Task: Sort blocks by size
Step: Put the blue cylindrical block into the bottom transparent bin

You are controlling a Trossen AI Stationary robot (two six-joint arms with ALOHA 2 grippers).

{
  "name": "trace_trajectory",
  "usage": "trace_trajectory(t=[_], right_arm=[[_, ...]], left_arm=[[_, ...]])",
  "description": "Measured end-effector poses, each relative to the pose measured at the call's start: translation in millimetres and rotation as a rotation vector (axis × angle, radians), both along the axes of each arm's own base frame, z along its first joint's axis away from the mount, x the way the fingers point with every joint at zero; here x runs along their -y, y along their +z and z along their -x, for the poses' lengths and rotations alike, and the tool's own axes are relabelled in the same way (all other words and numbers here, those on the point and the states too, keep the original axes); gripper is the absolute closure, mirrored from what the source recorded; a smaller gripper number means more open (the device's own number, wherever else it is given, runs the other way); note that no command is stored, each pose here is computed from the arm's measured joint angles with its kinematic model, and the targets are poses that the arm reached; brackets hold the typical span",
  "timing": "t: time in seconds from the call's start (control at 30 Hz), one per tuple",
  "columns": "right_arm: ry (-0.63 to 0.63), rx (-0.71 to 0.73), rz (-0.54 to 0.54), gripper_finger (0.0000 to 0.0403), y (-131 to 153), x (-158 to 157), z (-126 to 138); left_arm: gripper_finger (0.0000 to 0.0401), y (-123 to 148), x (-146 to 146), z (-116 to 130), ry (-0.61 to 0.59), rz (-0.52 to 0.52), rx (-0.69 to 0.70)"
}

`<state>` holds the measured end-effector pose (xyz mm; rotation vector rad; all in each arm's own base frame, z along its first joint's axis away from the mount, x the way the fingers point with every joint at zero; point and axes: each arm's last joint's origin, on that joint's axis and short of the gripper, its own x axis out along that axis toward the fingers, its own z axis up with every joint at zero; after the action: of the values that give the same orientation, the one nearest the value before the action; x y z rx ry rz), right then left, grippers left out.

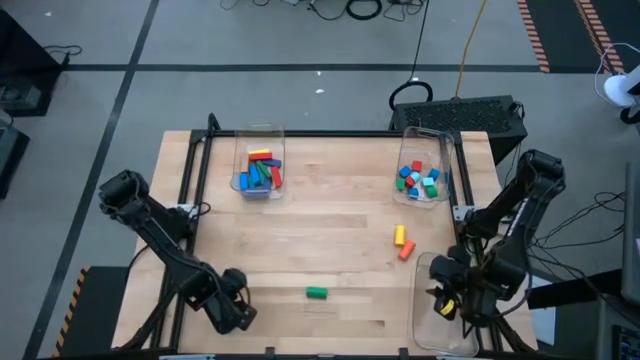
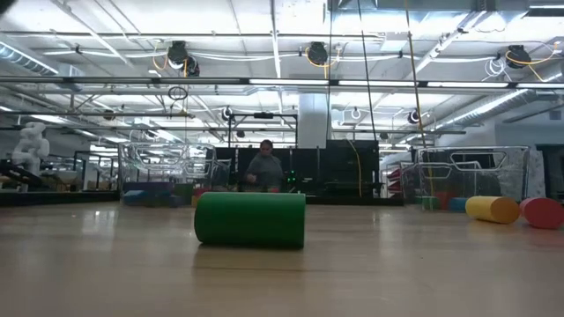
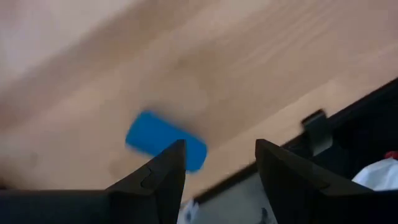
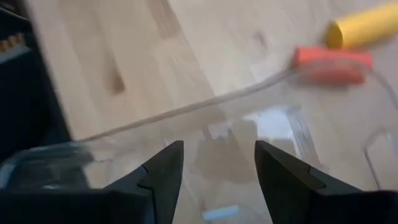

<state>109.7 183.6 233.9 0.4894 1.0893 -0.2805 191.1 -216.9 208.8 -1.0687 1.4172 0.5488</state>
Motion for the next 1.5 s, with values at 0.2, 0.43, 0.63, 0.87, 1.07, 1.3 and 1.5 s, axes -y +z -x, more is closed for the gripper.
trace_trajectory(t=[0.2,0.43,0.63,0.87,1.07,1.3,1.5], right_arm=[[0.041,0.067,0.023,0.0222,11.4,-2.9,-3.4],[0.063,0.054,0.059,0.0222,7.7,-4.1,-4.1],[0.087,0.046,0.084,0.0222,4.4,-6.2,-5.2],[0.101,0.045,0.092,0.0222,4.2,-6.4,-5.3],[0.102,0.046,0.092,0.0222,4.2,-6.4,-5.3],[0.1,0.053,0.094,0.0222,4.3,-6.5,-5.5],[0.087,0.088,0.108,0.0222,5.0,-6.2,-7.1]], left_arm=[[0.0207,-3.2,8.9,16.0,0.218,0.023,-0.159],[0.0207,-22.2,26.2,26.6,0.343,-0.004,-0.271],[0.0197,-32.3,31.6,21.8,0.35,-0.009,-0.247],[0.0139,-34.0,26.5,19.2,0.375,-0.051,-0.236],[0.011,-45.7,26.2,14.4,0.384,-0.087,-0.26],[0.0127,-56.0,26.8,10.3,0.358,-0.113,-0.262],[0.0208,-58.3,26.1,8.9,0.356,-0.126,-0.255]])
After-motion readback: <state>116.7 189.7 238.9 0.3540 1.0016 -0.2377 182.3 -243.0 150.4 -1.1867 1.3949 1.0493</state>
